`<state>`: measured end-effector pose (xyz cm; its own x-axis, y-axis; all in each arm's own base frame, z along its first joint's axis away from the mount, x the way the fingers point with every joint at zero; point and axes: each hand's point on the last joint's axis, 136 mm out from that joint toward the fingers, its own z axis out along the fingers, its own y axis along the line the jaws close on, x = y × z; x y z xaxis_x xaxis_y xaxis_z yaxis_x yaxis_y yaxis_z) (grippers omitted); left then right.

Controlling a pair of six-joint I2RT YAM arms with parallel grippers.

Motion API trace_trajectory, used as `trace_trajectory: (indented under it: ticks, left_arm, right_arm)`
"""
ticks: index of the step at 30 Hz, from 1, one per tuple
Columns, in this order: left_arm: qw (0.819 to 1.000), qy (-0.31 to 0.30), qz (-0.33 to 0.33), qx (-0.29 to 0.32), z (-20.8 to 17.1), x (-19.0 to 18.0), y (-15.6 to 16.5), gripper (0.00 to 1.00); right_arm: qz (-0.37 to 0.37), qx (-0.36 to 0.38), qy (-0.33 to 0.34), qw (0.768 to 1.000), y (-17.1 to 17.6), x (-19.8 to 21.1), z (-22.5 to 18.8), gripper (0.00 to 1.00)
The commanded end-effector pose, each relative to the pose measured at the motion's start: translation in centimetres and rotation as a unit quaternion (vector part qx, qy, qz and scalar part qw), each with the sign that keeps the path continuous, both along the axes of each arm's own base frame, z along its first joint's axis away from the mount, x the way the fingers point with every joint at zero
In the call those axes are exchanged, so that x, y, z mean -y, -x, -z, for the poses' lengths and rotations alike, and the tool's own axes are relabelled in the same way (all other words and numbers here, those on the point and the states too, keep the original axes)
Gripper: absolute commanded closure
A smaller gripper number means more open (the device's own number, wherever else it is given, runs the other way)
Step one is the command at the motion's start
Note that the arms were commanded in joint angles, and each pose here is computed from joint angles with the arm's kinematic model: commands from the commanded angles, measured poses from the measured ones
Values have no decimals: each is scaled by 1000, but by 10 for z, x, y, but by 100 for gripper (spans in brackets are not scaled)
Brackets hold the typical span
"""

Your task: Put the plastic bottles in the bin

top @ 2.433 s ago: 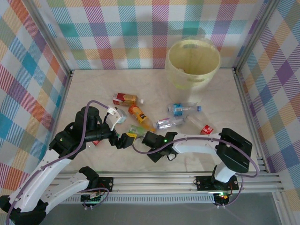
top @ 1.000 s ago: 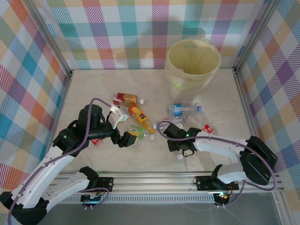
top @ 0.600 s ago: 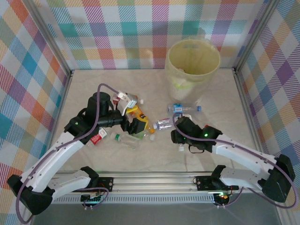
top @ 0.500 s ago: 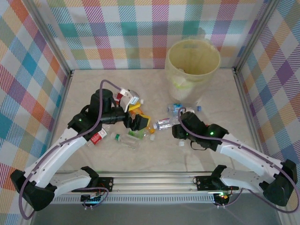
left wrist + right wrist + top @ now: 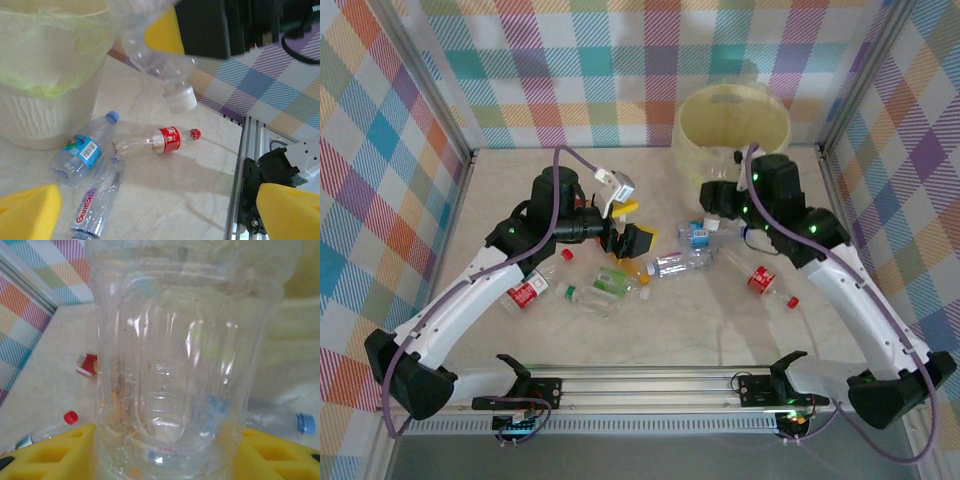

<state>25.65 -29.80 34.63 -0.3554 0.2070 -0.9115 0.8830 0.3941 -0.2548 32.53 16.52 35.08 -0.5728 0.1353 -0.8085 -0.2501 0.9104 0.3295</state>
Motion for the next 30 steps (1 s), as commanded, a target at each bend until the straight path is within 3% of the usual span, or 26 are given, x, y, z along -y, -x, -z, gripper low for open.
trace_trajectory:
  ticks: [1,6,17,24,30]
  left_arm:
    - [999,2,33,23,-13,9,6,0]
    - [999,-18,39,12,6,11,4,0]
    - [999,-34,36,0,17,7,7,0]
    - [998,-55,33,-9,31,9,4,0]
    - [998,-57,29,-6,32,9,5,0]
  right_arm:
    - [-24,32,-41,998,-20,-2,-35,41]
    - [5,46,-86,995,-65,16,-59,41]
    - [65,86,-90,990,-145,41,-73,42]
    - [99,72,-66,990,-176,53,-57,42]
    - [123,16,-16,992,-186,63,-20,41]
